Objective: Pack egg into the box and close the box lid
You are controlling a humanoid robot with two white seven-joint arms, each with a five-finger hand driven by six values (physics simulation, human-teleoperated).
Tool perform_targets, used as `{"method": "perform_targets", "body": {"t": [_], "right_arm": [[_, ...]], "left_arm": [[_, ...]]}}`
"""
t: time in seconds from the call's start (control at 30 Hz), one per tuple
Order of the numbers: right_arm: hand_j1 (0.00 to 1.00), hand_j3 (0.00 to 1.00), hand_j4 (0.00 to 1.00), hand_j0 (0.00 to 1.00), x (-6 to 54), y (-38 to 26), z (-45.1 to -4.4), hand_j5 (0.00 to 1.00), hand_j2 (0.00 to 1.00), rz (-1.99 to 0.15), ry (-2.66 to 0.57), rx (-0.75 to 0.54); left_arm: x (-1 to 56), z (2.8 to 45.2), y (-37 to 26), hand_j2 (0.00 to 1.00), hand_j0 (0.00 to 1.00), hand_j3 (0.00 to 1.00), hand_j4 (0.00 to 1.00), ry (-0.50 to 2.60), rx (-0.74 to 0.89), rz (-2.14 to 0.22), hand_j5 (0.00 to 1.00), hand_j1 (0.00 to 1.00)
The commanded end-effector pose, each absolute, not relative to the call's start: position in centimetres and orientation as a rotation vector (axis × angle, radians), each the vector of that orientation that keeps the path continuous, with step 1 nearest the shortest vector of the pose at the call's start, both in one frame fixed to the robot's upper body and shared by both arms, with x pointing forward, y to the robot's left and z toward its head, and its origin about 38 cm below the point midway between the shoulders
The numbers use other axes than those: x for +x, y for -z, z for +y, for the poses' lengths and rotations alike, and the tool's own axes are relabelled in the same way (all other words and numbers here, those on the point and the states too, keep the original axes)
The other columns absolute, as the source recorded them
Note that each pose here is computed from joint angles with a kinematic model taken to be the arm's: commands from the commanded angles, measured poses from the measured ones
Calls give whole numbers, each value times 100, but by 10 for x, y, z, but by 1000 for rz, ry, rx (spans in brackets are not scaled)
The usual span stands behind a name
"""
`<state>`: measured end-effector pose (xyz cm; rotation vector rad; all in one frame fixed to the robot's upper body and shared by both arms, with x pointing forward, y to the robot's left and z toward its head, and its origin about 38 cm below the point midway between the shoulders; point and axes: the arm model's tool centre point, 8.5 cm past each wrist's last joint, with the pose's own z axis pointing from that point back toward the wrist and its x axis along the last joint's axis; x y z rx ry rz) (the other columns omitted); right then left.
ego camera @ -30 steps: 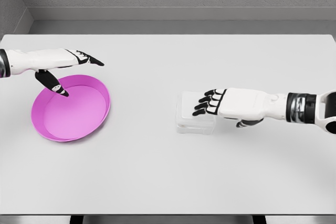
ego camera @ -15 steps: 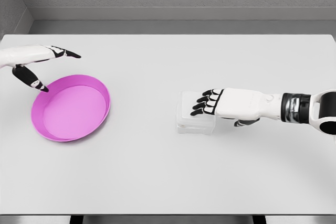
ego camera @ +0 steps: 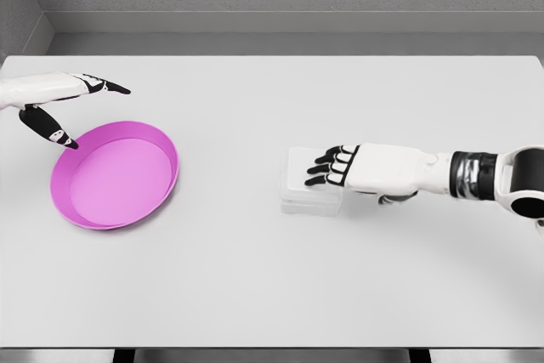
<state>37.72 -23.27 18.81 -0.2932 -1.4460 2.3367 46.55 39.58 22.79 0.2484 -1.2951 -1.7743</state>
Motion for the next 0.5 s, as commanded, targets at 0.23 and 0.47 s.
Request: {"method": "perform_targets", "body": {"t": [0.23, 0.47], "right_arm": [[100, 100, 100, 100, 425, -246, -333, 100, 100, -1626, -1811, -362], [100, 100, 100, 100, 428, -237, -347, 100, 100, -1589, -1771, -362]], "left_arm": [[466, 396, -229, 100, 100, 100, 100, 1767, 247, -1299, 100, 100], [466, 396, -229, 100, 100, 100, 100, 1767, 247, -1299, 100, 100]]}}
